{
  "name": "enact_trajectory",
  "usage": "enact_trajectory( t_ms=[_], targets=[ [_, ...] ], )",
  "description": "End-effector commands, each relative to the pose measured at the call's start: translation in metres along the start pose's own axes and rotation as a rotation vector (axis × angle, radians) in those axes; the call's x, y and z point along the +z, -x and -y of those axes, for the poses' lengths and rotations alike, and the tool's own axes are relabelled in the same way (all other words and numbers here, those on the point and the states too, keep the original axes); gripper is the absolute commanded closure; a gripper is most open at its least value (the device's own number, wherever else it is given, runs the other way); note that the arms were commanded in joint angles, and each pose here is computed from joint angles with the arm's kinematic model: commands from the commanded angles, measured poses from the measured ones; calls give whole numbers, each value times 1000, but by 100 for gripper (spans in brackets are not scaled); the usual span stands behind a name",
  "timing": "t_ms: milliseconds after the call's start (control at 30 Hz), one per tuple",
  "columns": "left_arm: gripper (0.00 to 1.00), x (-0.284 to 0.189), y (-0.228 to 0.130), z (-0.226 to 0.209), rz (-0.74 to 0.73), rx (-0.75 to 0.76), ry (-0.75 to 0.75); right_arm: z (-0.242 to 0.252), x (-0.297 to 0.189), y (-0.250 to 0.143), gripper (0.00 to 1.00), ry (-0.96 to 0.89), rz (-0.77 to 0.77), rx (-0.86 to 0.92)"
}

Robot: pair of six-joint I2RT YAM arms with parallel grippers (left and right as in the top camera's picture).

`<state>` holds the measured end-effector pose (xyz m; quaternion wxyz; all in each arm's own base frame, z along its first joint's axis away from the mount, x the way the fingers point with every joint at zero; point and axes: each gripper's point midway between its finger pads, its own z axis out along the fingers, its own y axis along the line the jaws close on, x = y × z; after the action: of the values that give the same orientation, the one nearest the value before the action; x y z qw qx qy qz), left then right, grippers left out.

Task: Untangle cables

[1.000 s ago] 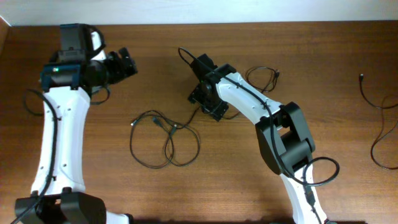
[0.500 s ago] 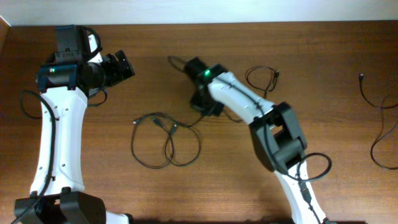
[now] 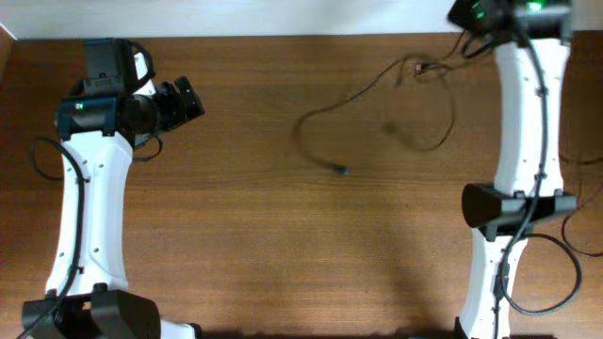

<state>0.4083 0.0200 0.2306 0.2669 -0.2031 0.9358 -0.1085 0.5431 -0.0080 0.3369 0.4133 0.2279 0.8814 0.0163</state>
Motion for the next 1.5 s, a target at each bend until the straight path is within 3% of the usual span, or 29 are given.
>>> enact_trajectory(
  t_ms=[0,67,200,400,767,833,1033,1100,1233,1267,1433,1467],
  targets=[
    [1,-7,4,-1,22,15,2,-32,-58,12,96,252,30,-97],
    [1,-7,4,-1,22,15,2,-70,-79,-12,96,456,-48,-195],
    [1,-7,4,-1,22,15,2,-131,-114,-55,96,576,-67,-392],
    [1,-7,4,-1,22,15,2,-131,-131,-57,96,225,114,-504],
    [1,-7,7,1,35,12,-3,-139,-155,-59,96,314,115,-491],
    [1,-8,22,12,90,-2,-59,-143,-161,-65,96,364,91,-496],
    [1,-8,21,20,81,-24,-100,-139,-178,-62,96,393,99,-491],
    [1,-12,9,54,31,98,-274,-144,-184,-66,96,438,84,-494],
    [1,-65,-47,158,-16,597,-898,-143,-184,-69,96,442,74,-498],
    [1,-75,-60,174,3,708,-993,-142,-184,-70,96,440,66,-500],
    [0,-64,-100,226,11,924,-1034,-138,-183,-77,96,429,33,-491],
    [5,-57,-106,238,23,960,-1030,-138,-183,-77,96,433,31,-488]
  ],
)
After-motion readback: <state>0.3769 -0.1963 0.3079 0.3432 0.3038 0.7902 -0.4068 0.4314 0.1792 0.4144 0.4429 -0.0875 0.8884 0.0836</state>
